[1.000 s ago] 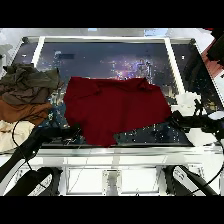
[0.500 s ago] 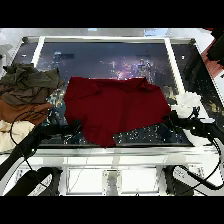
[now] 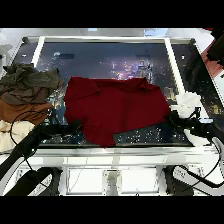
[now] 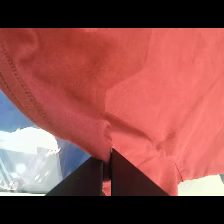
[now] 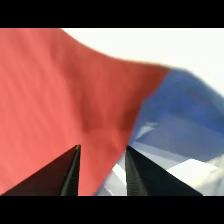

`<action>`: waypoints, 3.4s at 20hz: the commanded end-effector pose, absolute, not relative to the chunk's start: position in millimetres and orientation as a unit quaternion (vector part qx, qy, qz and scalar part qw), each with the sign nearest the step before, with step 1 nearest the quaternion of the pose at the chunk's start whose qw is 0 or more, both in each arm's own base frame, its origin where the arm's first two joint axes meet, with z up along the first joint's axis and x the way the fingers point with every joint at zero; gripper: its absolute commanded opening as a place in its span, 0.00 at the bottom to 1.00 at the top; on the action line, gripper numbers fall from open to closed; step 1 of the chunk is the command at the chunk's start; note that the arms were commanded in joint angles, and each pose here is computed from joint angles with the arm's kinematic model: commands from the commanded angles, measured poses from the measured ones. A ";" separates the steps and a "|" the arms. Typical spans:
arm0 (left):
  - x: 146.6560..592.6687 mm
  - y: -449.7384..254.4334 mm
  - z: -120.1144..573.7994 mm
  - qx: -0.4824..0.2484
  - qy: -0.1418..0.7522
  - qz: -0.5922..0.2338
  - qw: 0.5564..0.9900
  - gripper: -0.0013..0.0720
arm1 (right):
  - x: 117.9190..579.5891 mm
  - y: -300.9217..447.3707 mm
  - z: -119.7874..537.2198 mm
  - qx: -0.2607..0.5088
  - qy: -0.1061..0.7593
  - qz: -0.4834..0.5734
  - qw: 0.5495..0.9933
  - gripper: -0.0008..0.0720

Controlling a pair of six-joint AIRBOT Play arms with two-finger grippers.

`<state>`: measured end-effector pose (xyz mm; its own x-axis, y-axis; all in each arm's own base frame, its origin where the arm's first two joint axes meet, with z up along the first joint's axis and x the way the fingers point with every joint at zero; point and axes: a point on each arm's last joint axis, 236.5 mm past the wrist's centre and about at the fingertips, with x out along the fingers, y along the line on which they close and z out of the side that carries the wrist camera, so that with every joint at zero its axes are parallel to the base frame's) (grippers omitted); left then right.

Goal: Fold the shirts.

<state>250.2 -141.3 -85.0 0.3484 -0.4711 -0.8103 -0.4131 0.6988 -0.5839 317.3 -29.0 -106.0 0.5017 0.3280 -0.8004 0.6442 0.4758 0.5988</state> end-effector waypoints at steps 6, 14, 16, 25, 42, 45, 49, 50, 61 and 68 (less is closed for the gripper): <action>251.7 -139.4 -85.4 -0.383 0.568 -0.019 0.728 0.03 | 330.0 -30.6 -116.8 0.510 0.470 -0.113 0.711 0.09; 322.0 -147.0 16.6 -0.276 0.465 -0.132 0.831 0.03 | 375.0 8.6 60.5 0.353 0.358 0.144 0.853 0.04; 338.3 -140.3 84.3 -0.204 0.416 -0.159 0.872 0.03 | 356.7 4.5 125.5 0.229 0.328 0.150 0.904 0.04; 235.0 -51.8 437.4 -0.087 0.023 -0.107 0.990 0.03 | 165.4 -11.7 397.4 -0.084 0.031 -0.096 0.991 0.04; 480.2 -61.7 39.5 0.079 0.538 -0.037 0.839 0.03 | 448.0 50.7 85.1 0.160 0.437 0.218 0.858 0.04; 488.0 -64.1 -32.6 0.061 0.588 -0.021 0.807 0.03 | 472.8 67.3 5.7 0.165 0.472 0.196 0.844 0.04; 490.5 -55.9 -39.8 0.080 0.594 -0.011 0.800 0.03 | 495.4 64.8 -9.9 0.162 0.454 0.169 0.860 0.04; 488.0 -51.7 -30.6 0.089 0.597 -0.008 0.797 0.03 | 496.8 60.8 -1.8 0.160 0.450 0.169 0.862 0.04; 389.2 -80.5 17.1 0.086 0.677 -0.122 0.721 0.03 | 431.7 28.5 53.4 0.105 0.496 0.190 0.841 0.04; 323.3 -71.5 -76.4 0.084 0.750 -0.124 0.644 0.03 | 365.9 63.6 -50.3 0.124 0.590 0.196 0.773 0.04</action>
